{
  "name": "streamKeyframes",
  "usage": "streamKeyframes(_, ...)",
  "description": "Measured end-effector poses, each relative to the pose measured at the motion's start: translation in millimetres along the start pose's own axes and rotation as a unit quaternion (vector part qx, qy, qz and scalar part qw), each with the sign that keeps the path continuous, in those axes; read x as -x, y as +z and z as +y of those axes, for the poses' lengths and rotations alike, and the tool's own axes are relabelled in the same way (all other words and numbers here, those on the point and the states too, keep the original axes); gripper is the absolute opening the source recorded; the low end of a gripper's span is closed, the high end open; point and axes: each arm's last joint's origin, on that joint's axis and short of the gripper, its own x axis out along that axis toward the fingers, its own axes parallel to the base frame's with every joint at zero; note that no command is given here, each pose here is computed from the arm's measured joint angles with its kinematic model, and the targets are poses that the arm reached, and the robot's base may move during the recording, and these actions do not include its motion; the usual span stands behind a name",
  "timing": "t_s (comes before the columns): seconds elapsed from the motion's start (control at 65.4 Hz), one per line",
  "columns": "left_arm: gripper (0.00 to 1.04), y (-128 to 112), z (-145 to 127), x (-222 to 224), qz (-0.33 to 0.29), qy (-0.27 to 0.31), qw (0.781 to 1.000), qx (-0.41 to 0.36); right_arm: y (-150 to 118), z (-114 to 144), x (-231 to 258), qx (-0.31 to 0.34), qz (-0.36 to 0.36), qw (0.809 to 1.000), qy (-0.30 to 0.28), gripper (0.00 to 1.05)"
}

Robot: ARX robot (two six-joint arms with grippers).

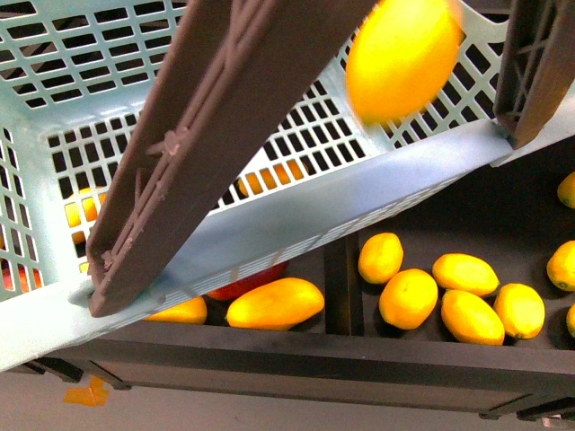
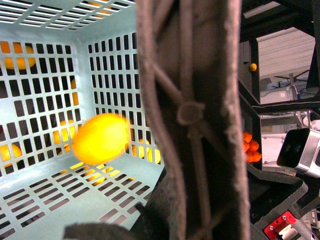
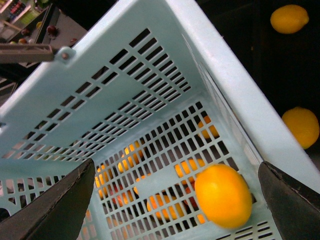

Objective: Pick lemon and mango into basket

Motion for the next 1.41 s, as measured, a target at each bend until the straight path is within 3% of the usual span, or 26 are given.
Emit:
streamKeyframes(0.26, 0.04, 0, 0, 0, -0.003, 0.003, 1.000, 0.001, 9, -26, 24, -0.015, -0.080, 0.994, -0.073, 0.94)
streamKeyframes(0.321, 0.04, 0, 0, 0, -0.003, 0.002, 1.000, 0.001, 10, -39, 35, 0.048, -0.189, 0.974, -0.112, 0.85)
streamKeyframes(0.428, 0.04, 0, 0, 0, -0.001, 0.001, 1.000, 0.002, -1, -57, 53, 0.144, -0.267, 0.942, -0.142, 0.69)
streamKeyframes(0.566, 0.04, 0, 0, 0, 0.002, 0.000, 1.000, 0.001, -26, -74, 65, 0.215, -0.267, 0.927, -0.153, 0.46)
streamKeyframes(0.841, 0.04, 0, 0, 0, -0.003, 0.002, 1.000, 0.001, -60, -97, 82, 0.239, -0.255, 0.923, -0.164, 0.02)
streamKeyframes(1.163, 0.04, 0, 0, 0, -0.001, 0.001, 1.000, 0.002, -85, -119, 103, 0.243, -0.257, 0.920, -0.169, 0.02)
streamKeyframes(1.407, 0.04, 0, 0, 0, -0.001, 0.001, 1.000, 0.001, -88, -119, 105, 0.243, -0.258, 0.920, -0.167, 0.40)
